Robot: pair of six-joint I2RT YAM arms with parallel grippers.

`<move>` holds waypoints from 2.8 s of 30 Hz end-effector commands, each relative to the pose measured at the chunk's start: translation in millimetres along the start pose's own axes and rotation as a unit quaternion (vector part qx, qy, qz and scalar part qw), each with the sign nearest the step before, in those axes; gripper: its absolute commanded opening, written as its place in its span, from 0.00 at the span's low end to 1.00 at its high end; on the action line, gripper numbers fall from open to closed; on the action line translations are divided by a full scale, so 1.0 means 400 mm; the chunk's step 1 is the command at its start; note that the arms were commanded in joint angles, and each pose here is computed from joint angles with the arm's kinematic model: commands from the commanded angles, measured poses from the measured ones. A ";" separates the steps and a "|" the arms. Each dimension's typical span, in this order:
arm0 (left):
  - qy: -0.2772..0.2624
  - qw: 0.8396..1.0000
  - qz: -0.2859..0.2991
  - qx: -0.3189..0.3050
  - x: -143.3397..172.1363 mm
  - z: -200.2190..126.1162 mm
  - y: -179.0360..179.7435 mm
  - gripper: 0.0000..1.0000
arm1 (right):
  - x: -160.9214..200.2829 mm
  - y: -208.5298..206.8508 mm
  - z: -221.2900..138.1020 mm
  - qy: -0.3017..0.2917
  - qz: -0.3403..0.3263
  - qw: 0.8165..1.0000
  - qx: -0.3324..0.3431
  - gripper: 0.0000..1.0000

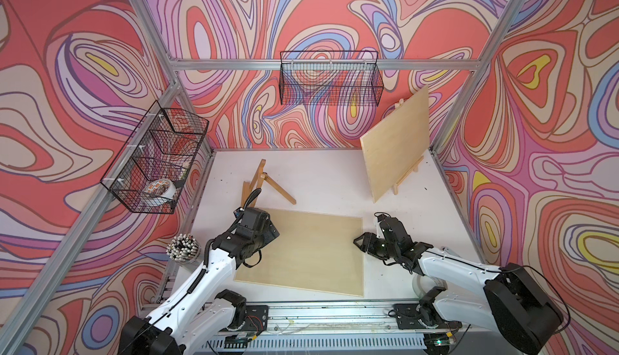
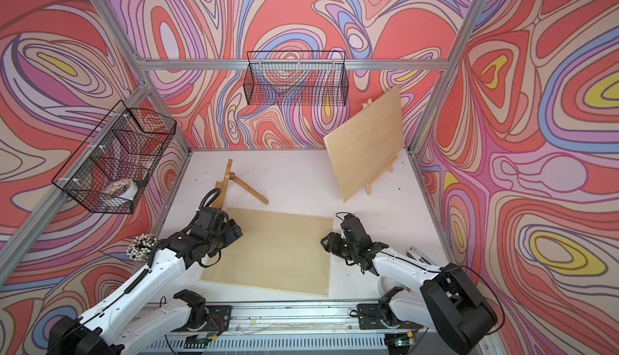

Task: Disassemble the easel
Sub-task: Place the drawing board at the center of the board, then pick up the easel at the center of the board.

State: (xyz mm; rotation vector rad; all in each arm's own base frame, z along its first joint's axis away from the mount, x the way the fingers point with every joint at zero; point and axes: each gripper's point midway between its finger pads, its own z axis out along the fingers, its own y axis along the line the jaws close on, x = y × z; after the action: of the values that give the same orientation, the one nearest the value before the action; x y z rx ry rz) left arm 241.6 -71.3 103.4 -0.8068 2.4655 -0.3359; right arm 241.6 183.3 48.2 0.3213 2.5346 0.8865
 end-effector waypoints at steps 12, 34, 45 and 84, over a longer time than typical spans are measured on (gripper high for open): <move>-0.005 0.995 0.034 0.092 -0.031 -0.122 -0.095 0.90 | -0.055 0.141 -0.016 0.032 -0.062 0.996 -0.057 0.71; -0.166 0.970 0.173 0.030 -0.277 -0.450 -0.155 0.92 | -0.183 0.761 0.157 -0.029 -0.321 0.927 -0.193 0.72; -0.146 0.987 0.046 -0.042 -0.308 -0.305 -0.023 0.93 | -0.054 0.885 0.273 -0.164 -0.262 0.927 -0.211 0.69; -0.129 0.991 0.008 -0.023 -0.294 -0.302 -0.015 0.92 | -0.133 0.999 0.434 -0.342 -0.246 0.889 -0.179 0.03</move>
State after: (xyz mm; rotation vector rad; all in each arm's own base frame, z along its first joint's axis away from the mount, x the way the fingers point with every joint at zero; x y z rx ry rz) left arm 261.3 2.2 254.7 -0.7738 2.2397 -0.1554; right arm 391.2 571.6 175.3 -0.1582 1.6999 0.8018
